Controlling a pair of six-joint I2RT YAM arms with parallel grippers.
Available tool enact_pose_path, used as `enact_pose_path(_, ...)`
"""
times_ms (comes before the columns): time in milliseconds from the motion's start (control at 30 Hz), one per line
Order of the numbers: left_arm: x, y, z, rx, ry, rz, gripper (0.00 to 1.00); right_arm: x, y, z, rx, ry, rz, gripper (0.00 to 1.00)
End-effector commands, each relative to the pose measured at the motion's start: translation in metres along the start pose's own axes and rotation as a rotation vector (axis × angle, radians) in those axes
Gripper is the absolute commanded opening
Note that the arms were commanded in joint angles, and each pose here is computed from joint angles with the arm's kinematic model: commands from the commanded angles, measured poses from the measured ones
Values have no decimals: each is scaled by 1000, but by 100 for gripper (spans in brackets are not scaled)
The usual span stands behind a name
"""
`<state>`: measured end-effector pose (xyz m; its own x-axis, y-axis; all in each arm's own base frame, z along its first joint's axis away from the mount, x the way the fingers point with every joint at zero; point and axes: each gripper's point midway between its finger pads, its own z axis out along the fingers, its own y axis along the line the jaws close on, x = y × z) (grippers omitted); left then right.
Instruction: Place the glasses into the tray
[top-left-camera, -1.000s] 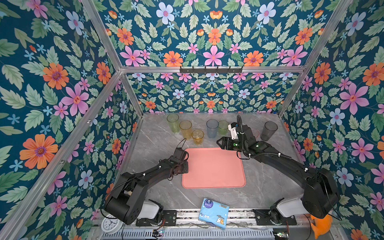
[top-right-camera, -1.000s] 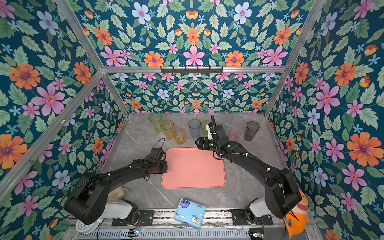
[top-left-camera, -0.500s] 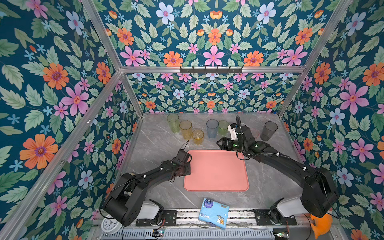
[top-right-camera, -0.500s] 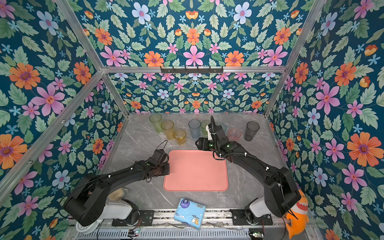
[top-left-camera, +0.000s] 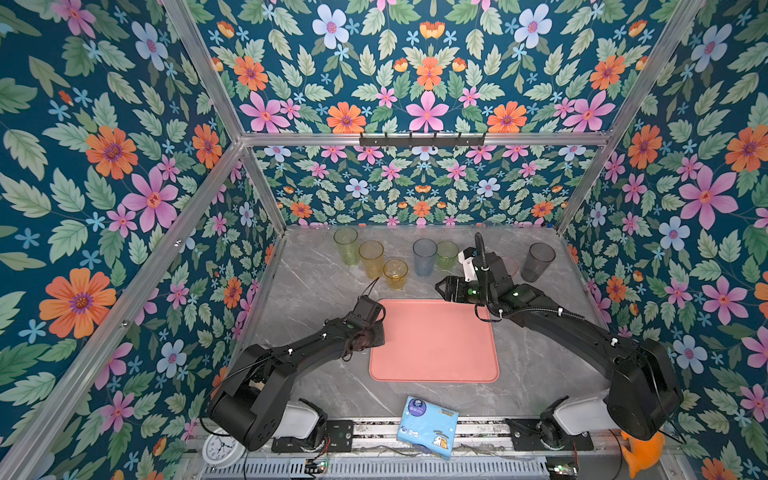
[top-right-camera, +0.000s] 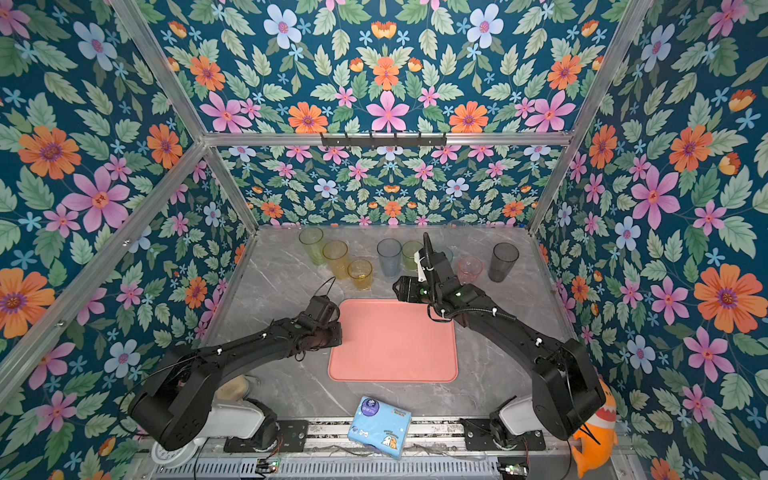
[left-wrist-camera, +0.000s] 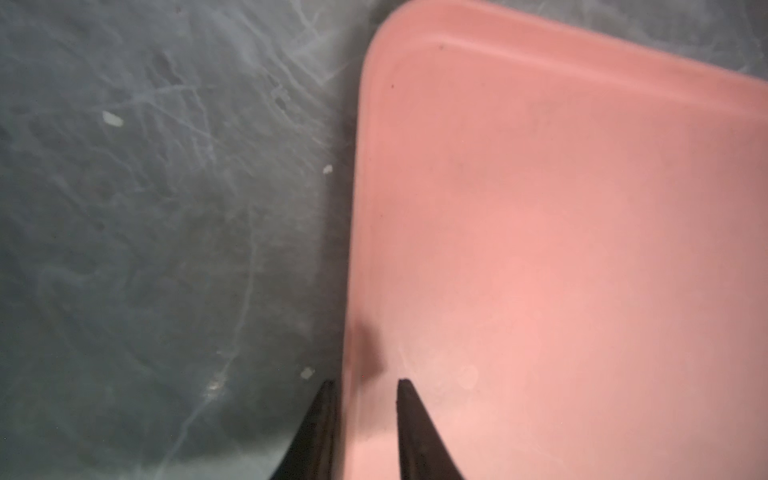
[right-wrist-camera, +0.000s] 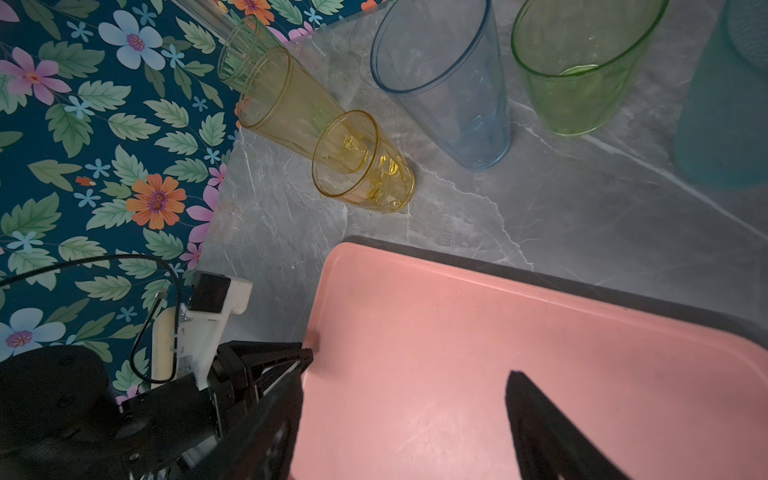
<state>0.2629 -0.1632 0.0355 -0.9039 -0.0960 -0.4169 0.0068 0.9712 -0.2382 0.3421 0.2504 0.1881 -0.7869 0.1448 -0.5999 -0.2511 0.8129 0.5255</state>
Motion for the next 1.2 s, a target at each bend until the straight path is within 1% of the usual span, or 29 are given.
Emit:
enact_pose_path(0, -9, 5, -9, -50, -13, 14, 41, -3, -1, -3, 11, -14, 0, 78)
enact_pose_path(100, -33, 7, -24, -97, -82, 30, 47, -4, -1, -4, 15, -21, -13, 78)
enact_pose_path(200, -62, 8, -37, -113, -138, 30, 53, -7, -2, -7, 23, -37, -31, 79)
enact_pose_path(300, -94, 10, -48, -123, -184, 11, 58, -10, -3, -8, 24, -67, -58, 79)
enact_pose_path(400, -127, 16, -57, -138, -225, -17, 63, -10, -8, -2, 21, -112, -109, 79)
enact_pose_path(467, -148, 22, -63, -140, -255, -45, 65, -11, -8, 3, 9, -130, -152, 79)
enact_pose_path(533, -171, 28, -71, -148, -286, -69, 66, -10, -6, 7, -7, -131, -191, 79)
enact_pose_path(600, -189, 39, -78, -188, -313, -89, 67, -9, -4, 9, -30, -143, -222, 79)
enact_pose_path(667, -208, 48, -83, -200, -341, -114, 67, -9, -3, 11, -52, -173, -245, 79)
enact_pose_path(733, -225, 55, -84, -208, -357, -127, 67, -8, -2, 14, -73, -198, -271, 80)
enact_pose_path(833, -246, 64, -83, -231, -372, -145, 67, -1, -4, 26, -89, -183, -316, 82)
enact_pose_path(967, -268, 76, -82, -252, -380, -162, 68, 10, -4, 40, -115, -119, -315, 81)
enact_pose_path(1033, -279, 84, -83, -251, -380, -178, 68, 14, -2, 43, -144, -122, -313, 82)
enact_pose_path(1167, -299, 91, -85, -243, -389, -190, 68, 18, -6, 47, -140, -105, -280, 82)
